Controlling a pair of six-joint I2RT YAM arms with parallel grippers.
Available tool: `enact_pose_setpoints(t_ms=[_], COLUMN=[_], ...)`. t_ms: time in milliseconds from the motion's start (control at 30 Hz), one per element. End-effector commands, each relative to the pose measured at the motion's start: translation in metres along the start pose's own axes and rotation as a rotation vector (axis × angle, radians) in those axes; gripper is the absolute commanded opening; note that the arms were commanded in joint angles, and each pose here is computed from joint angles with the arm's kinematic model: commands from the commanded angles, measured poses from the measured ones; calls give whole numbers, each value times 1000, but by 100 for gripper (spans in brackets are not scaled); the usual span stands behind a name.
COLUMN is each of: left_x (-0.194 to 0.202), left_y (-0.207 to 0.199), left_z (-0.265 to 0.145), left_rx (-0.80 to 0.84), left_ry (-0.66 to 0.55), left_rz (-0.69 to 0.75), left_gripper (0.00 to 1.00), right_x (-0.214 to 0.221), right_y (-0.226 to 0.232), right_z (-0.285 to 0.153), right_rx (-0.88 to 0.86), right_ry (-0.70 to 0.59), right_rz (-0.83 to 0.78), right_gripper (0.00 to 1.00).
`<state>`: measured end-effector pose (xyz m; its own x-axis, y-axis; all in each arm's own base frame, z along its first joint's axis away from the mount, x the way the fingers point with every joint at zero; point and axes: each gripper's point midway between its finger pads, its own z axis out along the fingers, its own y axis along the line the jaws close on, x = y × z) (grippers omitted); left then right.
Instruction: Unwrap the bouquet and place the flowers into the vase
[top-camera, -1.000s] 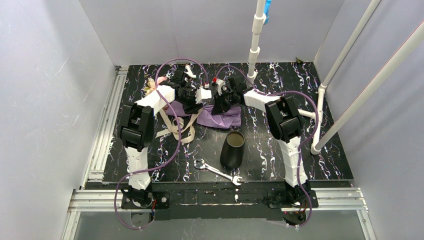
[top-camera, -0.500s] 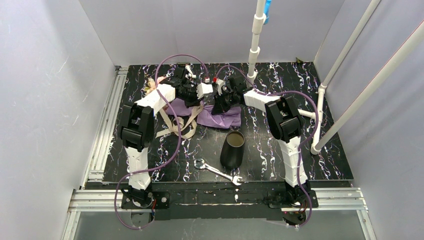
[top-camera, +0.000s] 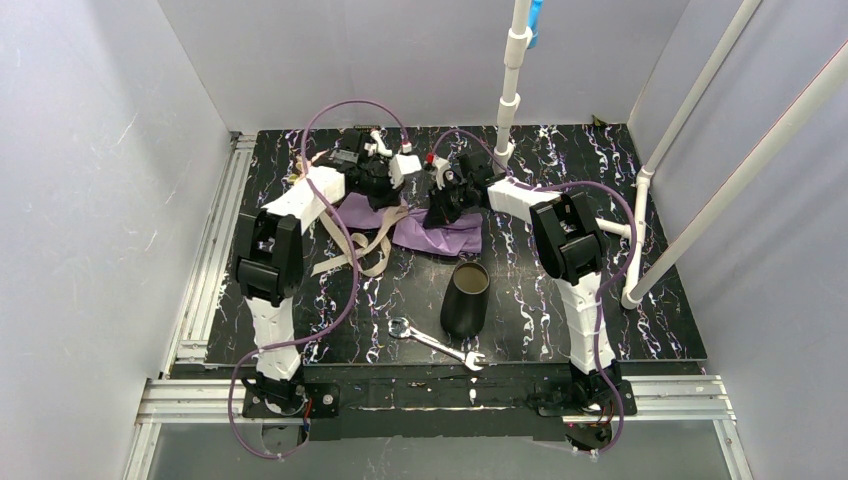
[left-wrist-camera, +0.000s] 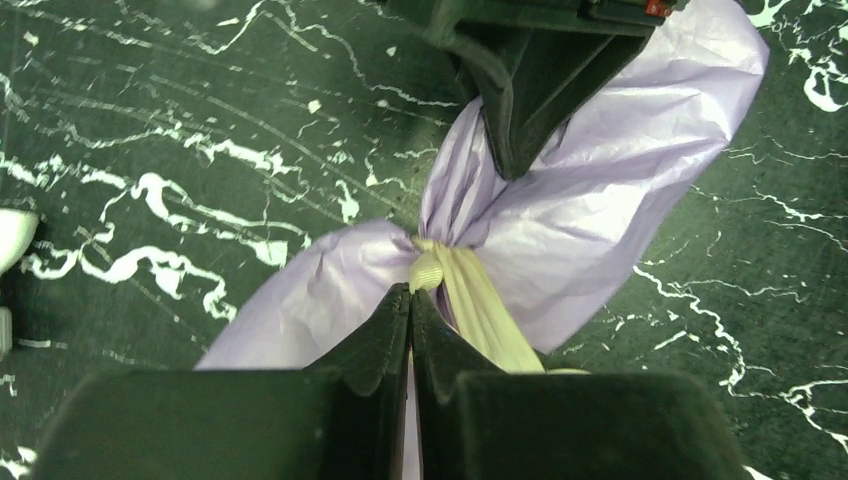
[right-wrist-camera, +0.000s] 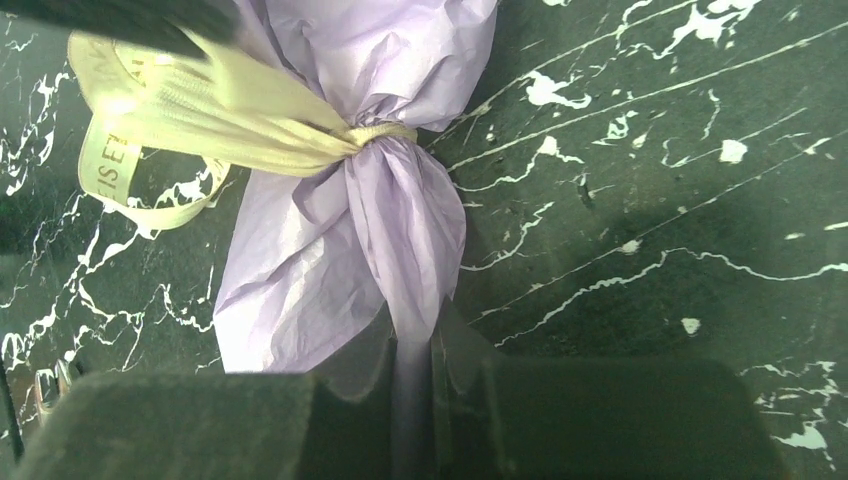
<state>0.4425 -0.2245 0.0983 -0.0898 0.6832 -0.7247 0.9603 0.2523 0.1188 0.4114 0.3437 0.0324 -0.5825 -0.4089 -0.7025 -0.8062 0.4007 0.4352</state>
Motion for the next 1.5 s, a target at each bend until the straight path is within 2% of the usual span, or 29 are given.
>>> enact_pose_setpoints(t_ms=[0,133,300,500,567,667,800,833,867,900,933,1033,1167,1233,1367,1400,1433,1467], left_x=[-26,-13,-3,26,43,43,17,7,-4,-14,-23,-38,-35,-31,-22,-59,-22,-16], left_y=[22,10,25,22,39,72,79,76,72,66,60,26,-9,-13,-5,-1,-2,-2], left_z=[-66,-73,-67,-84,-90,-99,-95,-95,-95,-95,-94,-77,-52,-40,-20,-56,-14,-5], left_rx=[-106,-94,-148,-196,-286,-388,-404,-392,-381,-366,-358,-309,-226,-215,-206,-250,-206,-198], left_ry=[-138,-123,-101,-48,3,7,-48,-71,-97,-124,-134,-93,-59,-37,9,-78,15,33], left_rz=[-26,49,-11,33,-28,-208,-220,-225,-235,-252,-267,-310,-477,-551,-667,-623,-686,-703], left_gripper=[0,0,0,0,0,0,0,5,20,30,33,28,22,16,10,9,8,8], right_x=[60,58,56,59,61,63,63,63,62,62,61,59,57,56,56,57,57,57], right_y=[-58,-60,-60,-61,-61,-59,-53,-51,-50,-49,-47,-44,-43,-42,-40,-40,-40,-40], right_z=[-4,-7,-6,-8,-9,-8,-7,-6,-6,-6,-6,-5,-3,-3,-5,-5,-5,-5], right_rx=[184,185,180,192,192,181,148,140,133,126,120,104,92,90,88,87,85,84], right_ry=[121,115,115,121,122,123,123,122,121,120,117,110,104,103,105,106,108,110], right_rz=[157,148,148,150,155,152,155,155,156,155,156,158,160,160,156,153,152,152], right_gripper=[1,1,1,1,1,1,1,1,1,1,1,1,1,1,1,1,1,1])
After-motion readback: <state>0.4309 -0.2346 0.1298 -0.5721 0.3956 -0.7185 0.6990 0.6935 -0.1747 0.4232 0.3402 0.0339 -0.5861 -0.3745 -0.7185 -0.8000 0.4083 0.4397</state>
